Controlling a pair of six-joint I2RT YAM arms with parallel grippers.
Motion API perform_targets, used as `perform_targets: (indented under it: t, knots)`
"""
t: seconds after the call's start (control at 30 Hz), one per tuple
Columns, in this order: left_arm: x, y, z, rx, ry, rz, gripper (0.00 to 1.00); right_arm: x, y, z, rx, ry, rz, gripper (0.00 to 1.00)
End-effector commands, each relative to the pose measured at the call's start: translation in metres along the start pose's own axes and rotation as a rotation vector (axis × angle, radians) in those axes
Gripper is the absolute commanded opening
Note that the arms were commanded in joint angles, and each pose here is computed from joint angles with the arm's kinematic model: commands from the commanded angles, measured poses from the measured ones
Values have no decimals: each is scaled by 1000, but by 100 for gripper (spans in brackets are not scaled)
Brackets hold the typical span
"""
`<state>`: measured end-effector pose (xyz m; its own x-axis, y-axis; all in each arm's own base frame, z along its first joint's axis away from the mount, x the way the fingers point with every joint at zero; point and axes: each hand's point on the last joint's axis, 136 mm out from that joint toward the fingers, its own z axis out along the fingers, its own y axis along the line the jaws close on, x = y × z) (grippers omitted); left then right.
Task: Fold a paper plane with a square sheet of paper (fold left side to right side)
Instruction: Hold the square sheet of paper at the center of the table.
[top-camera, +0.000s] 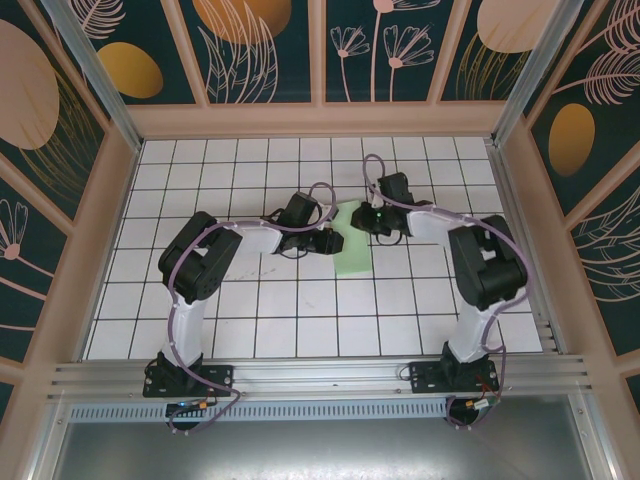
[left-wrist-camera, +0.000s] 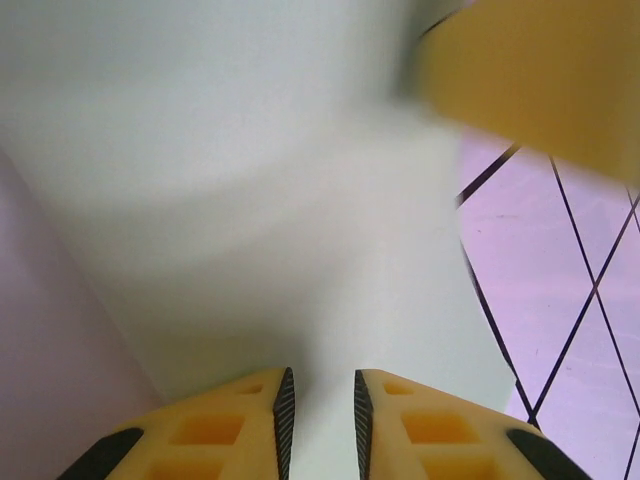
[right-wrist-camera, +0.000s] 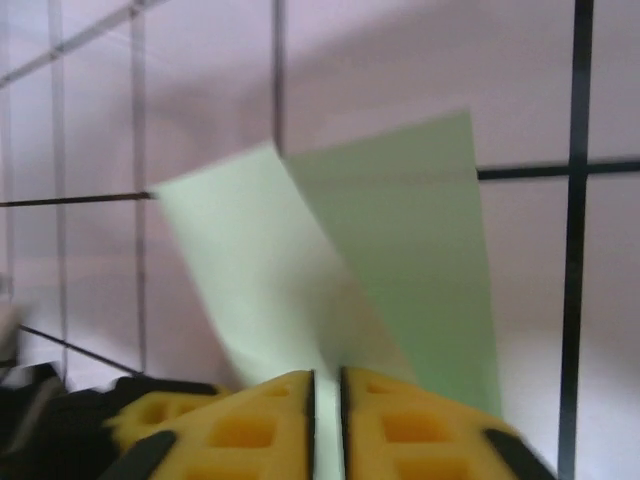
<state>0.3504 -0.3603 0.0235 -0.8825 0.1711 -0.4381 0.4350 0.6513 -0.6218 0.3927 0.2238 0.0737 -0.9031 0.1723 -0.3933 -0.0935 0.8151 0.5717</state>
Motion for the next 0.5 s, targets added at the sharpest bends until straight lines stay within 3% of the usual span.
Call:
perform_targets:
  t: [0.0, 0.03, 0.2, 0.47]
  knots:
    - [19, 25, 9, -91, 54, -47, 27, -5, 12, -34, 5, -74, -50, 22]
    - [19, 26, 10, -94, 56, -46, 27, 1, 10, -39, 8, -67, -45, 22]
    - [20, 27, 10, -110, 58, -46, 27, 51, 7, -44, -18, 30, -8, 1]
    - [18, 26, 8, -121, 59, -39, 27, 92, -20, -14, 85, 139, 24, 0]
